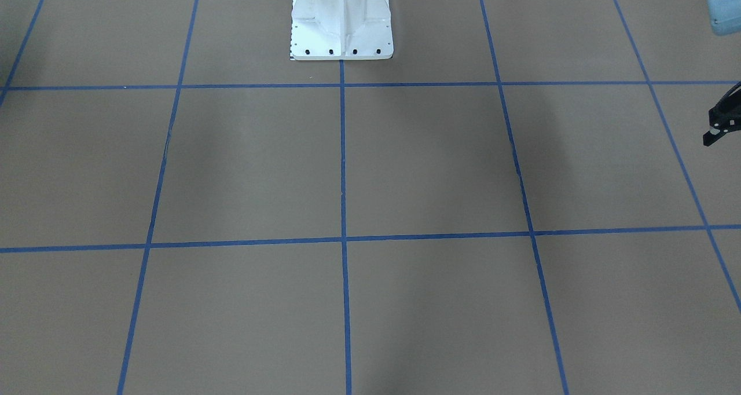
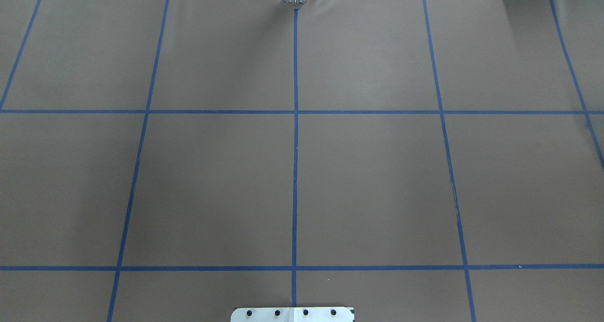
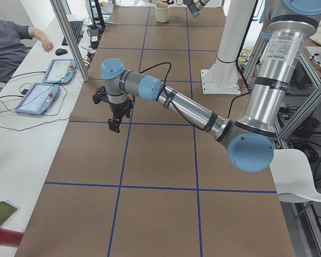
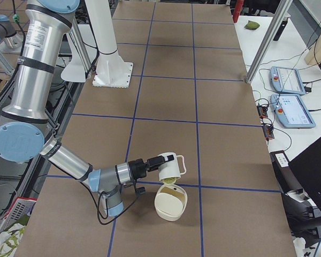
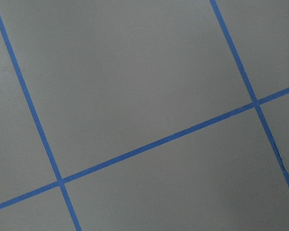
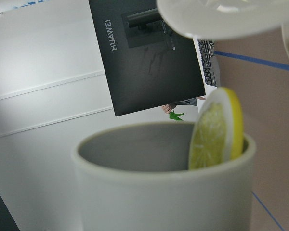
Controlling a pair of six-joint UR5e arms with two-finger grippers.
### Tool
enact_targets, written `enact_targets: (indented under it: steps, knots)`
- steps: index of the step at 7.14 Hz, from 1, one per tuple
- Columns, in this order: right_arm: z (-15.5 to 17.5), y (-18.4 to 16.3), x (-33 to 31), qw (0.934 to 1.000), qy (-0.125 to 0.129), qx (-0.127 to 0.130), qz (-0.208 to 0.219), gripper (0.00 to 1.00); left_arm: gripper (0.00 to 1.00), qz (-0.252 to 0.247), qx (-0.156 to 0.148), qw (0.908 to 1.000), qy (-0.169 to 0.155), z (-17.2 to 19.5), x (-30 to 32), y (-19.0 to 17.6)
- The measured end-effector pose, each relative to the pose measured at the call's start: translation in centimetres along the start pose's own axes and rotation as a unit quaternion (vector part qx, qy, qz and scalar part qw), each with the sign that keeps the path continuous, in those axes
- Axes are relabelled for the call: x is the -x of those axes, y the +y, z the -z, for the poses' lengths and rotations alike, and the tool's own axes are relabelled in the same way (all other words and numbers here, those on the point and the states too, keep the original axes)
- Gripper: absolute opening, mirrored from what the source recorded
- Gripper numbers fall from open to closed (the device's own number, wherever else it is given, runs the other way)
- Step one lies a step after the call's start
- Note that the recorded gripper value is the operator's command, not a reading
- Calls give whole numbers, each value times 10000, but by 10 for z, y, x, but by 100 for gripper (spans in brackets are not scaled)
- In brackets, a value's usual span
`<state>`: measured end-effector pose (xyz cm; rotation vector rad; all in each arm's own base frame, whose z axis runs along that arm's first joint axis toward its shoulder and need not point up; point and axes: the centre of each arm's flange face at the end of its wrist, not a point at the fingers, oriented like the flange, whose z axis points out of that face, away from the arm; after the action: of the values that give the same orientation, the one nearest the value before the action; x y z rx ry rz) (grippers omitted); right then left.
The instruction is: Left arm hands cup to right arm to dump lemon
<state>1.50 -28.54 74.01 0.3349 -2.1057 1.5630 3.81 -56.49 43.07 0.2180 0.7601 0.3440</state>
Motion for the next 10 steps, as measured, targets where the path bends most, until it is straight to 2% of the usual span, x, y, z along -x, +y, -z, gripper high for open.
enact_targets:
  steps: [2, 6, 8, 10]
  knots:
    - [-4, -10, 6, 9976, -227, -88, -645, 0, 100, -19, -26, 10000, -6, 3, -2, -3]
    - [-13, -8, 14, 9884, -557, 77, -1411, 0, 100, 42, -66, 10000, 4, 7, -6, -6]
    - [-9, -9, 20, 9802, -819, 172, -1792, 0, 100, 44, -69, 10000, 19, 7, -6, -6]
    - [-8, -9, 23, 9728, -962, 224, -2094, 0, 100, 47, -65, 10000, 29, 7, -6, -6]
